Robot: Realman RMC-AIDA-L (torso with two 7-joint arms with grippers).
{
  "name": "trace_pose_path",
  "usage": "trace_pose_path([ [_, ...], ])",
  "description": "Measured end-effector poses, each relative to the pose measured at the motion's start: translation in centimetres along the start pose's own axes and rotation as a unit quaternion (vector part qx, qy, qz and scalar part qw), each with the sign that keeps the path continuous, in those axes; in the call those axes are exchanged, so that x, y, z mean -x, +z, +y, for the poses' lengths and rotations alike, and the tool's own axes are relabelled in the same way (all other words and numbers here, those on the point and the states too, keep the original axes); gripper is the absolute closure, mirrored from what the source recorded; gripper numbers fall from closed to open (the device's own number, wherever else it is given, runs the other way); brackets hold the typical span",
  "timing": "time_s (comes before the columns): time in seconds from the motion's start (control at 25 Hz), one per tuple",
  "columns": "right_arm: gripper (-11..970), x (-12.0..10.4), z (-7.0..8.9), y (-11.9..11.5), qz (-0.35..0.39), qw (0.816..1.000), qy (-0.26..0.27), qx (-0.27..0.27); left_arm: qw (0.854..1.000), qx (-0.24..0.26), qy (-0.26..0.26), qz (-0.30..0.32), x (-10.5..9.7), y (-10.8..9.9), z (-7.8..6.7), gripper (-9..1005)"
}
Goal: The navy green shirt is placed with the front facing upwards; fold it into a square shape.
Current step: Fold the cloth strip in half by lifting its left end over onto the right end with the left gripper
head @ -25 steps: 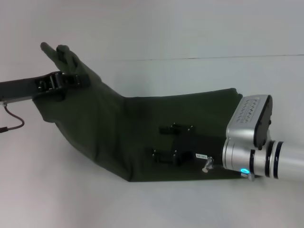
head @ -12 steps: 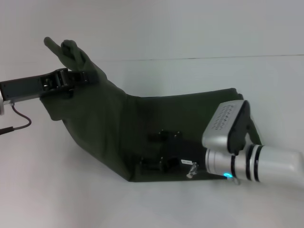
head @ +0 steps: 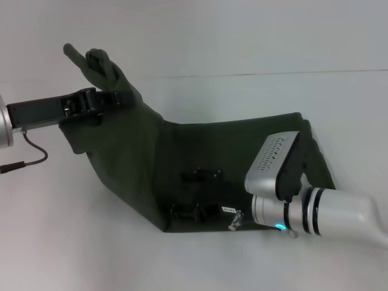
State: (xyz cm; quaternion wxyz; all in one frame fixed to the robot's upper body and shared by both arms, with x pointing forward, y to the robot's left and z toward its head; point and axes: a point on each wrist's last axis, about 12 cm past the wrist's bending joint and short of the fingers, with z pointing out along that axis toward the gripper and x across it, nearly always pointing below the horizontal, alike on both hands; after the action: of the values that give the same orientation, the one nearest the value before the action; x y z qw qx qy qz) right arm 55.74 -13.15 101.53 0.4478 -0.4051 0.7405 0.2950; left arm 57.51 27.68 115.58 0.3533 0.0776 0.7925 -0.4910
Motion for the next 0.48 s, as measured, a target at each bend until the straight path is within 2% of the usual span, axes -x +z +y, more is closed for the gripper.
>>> trace_pose_path([
  [0.24, 134, -0.9, -1.3, -1.8, -0.022, 0.999, 0.025, -0.031, 1.000, -0.007, 0.000, -0.005, 0.1, 0.5, -0.2, 897],
  [0.48, 133, -2.0, -2.9, -4.6, -0.048, 0.996, 0.044, -0.057, 1.000, -0.020, -0.002, 0.005, 0.3, 2.6, -0.7, 896],
])
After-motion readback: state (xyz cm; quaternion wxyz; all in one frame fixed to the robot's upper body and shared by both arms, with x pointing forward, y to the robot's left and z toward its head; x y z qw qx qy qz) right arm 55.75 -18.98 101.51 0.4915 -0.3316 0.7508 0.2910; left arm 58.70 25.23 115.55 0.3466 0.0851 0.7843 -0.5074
